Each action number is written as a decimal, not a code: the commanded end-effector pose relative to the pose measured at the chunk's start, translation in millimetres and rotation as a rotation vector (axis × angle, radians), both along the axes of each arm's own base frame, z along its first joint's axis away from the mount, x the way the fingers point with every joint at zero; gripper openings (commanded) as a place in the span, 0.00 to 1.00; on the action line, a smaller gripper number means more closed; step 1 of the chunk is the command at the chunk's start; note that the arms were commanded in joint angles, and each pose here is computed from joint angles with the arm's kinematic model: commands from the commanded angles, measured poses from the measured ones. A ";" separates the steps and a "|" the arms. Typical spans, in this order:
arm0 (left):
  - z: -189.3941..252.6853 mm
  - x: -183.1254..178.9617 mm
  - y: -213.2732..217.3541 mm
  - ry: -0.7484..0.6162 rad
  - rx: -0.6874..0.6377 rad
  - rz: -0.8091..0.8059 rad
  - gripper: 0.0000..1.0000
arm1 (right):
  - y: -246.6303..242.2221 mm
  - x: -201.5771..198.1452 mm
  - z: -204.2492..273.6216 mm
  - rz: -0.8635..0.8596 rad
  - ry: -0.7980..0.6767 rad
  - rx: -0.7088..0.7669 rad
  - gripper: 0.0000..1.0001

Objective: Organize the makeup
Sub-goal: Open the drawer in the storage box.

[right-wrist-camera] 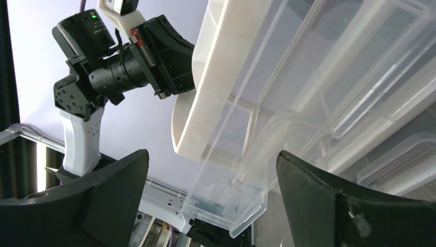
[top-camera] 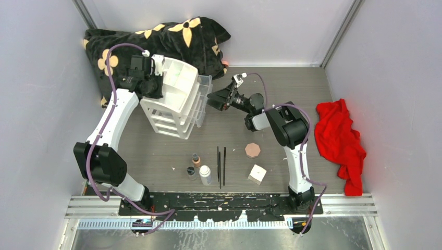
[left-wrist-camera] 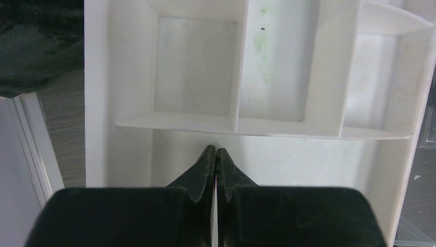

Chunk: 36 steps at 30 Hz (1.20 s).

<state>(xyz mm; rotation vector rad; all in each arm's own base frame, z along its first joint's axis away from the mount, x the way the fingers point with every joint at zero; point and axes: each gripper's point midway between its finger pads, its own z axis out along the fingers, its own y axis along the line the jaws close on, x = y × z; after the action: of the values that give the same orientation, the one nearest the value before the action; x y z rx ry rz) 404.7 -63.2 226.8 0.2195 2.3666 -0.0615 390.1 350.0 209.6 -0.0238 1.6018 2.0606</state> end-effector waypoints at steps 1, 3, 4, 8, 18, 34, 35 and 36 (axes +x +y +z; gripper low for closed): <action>-37.8 -20.8 6.8 0.148 0.046 0.002 0.05 | -6.3 -7.0 22.3 0.009 -0.153 0.082 1.00; -35.8 -20.4 6.5 0.137 0.045 0.000 0.07 | -6.2 -3.7 12.1 0.006 -0.128 0.074 1.00; -34.5 -19.9 7.0 0.130 0.046 0.002 0.07 | -6.4 -2.0 6.9 0.004 -0.116 0.066 1.00; -30.7 -19.4 7.4 0.111 0.047 0.002 0.11 | -7.5 0.8 -15.4 -0.011 -0.082 0.004 1.00; -22.3 -18.1 6.3 0.081 0.033 0.008 0.33 | -28.5 -29.0 -47.0 -0.050 -0.140 -0.327 1.00; 29.0 -22.1 3.5 -0.086 -0.013 0.003 1.00 | -120.9 -105.0 -66.6 -0.174 -0.221 -0.958 1.00; 32.6 -22.2 2.7 -0.098 -0.020 0.002 1.00 | -124.1 -109.3 -68.6 -0.183 -0.213 -0.969 1.00; 36.3 -22.3 2.3 -0.110 -0.025 0.003 1.00 | -126.6 -112.6 -70.0 -0.187 -0.213 -0.983 1.00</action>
<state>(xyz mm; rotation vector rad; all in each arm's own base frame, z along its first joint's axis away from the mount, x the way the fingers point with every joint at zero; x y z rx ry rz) 391.5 -64.6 233.1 0.2224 2.3354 -0.0655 297.2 246.3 160.1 -0.3741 2.1065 1.0794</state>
